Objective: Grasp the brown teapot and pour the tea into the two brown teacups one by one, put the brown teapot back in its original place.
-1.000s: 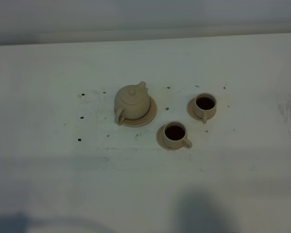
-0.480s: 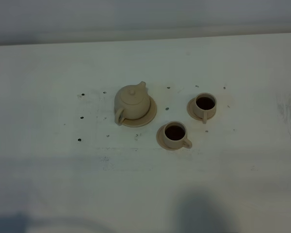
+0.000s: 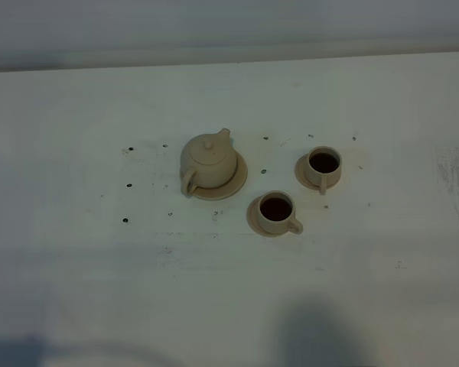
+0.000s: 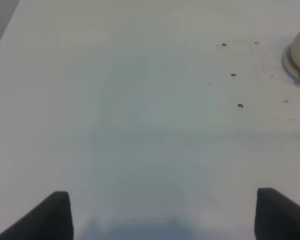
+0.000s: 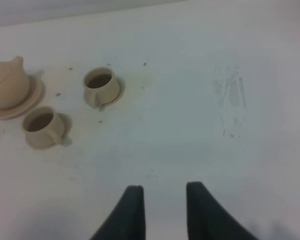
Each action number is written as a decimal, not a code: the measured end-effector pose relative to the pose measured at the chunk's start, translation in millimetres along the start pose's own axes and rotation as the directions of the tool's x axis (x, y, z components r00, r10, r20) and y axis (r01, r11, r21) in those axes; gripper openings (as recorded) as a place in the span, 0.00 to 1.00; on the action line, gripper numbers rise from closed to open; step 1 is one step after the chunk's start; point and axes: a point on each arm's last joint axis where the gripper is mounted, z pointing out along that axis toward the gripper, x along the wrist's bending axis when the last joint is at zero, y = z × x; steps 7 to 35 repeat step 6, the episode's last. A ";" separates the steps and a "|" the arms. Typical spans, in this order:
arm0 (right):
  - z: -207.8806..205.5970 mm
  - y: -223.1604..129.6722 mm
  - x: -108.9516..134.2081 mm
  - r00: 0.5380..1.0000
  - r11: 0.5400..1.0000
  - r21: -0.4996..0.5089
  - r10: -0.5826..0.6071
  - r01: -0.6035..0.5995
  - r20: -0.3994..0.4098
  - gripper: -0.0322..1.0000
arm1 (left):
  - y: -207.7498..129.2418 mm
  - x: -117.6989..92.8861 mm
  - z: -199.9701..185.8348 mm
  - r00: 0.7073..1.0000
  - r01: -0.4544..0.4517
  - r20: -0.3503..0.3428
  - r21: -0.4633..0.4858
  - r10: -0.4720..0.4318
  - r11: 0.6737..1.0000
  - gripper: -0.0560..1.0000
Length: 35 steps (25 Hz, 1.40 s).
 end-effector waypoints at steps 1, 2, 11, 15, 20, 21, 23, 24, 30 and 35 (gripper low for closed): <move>0.0 0.0 0.0 1.000 1.000 0.000 0.000 0.000 0.000 0.26 | 0.0 0.0 0.0 1.000 0.000 0.000 0.000 0.000 1.000 0.74; 0.0 0.0 0.0 1.000 1.000 0.000 0.000 0.000 0.000 0.26 | 0.0 0.0 0.0 1.000 0.000 0.000 0.000 0.000 1.000 0.74; 0.0 0.0 0.0 1.000 1.000 0.000 0.000 0.000 0.000 0.26 | 0.0 0.0 0.0 1.000 0.000 0.000 0.000 0.000 1.000 0.74; 0.0 0.0 0.0 1.000 1.000 0.000 0.000 0.000 0.000 0.26 | 0.0 0.0 0.0 1.000 0.000 0.000 0.000 0.000 1.000 0.74; 0.0 0.0 0.0 1.000 1.000 0.000 0.000 0.000 0.000 0.26 | 0.0 0.0 0.0 1.000 0.000 0.000 0.000 0.000 1.000 0.74; 0.0 0.0 0.0 1.000 1.000 0.000 0.000 0.000 0.000 0.26 | 0.0 0.0 0.0 1.000 0.000 0.000 0.000 0.000 1.000 0.74; 0.0 0.0 0.0 1.000 1.000 0.000 0.000 0.000 0.000 0.26 | 0.0 0.0 0.0 1.000 0.000 0.000 0.000 0.000 1.000 0.74; 0.0 0.0 0.0 1.000 1.000 0.000 0.000 0.000 0.000 0.26 | 0.0 0.0 0.0 1.000 0.000 0.000 0.000 0.000 1.000 0.74; 0.0 0.0 0.0 1.000 1.000 0.000 0.000 0.000 0.000 0.26 | 0.0 0.0 0.0 1.000 0.000 0.000 0.000 0.000 1.000 0.74; 0.0 0.0 0.0 1.000 1.000 0.000 0.000 0.000 0.000 0.26 | 0.0 0.0 0.0 1.000 0.000 0.000 0.000 0.000 1.000 0.74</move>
